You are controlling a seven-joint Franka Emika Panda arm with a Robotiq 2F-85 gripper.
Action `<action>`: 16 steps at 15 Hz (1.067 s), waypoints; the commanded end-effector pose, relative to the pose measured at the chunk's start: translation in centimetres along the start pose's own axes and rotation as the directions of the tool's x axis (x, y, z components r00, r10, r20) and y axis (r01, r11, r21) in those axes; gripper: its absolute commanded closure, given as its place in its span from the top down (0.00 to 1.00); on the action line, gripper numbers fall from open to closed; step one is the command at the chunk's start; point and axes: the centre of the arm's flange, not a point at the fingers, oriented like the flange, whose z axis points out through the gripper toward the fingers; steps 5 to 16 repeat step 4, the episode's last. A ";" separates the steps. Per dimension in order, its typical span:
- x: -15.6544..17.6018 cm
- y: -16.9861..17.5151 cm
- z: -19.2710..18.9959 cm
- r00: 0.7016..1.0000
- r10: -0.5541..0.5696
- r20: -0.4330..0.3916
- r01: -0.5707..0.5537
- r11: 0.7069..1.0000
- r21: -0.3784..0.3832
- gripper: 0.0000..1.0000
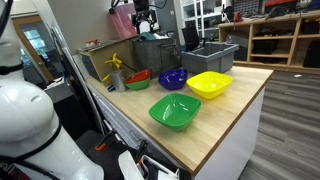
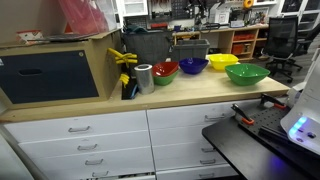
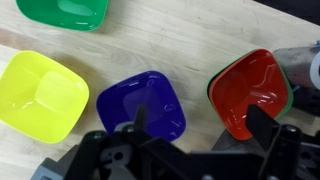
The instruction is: Remove the blue bowl from the stacked bowls
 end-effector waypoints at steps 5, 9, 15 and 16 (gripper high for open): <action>-0.2 -0.9 -1.1 1.000 -0.002 -0.004 0.002 1.000 -0.001 1.00; -0.2 -0.9 -1.1 1.000 -0.002 -0.004 0.002 1.000 -0.001 1.00; -0.2 -0.9 -1.1 1.000 -0.002 -0.004 0.002 1.000 -0.001 1.00; -0.2 -0.9 -1.1 1.000 -0.002 -0.004 0.002 1.000 -0.001 1.00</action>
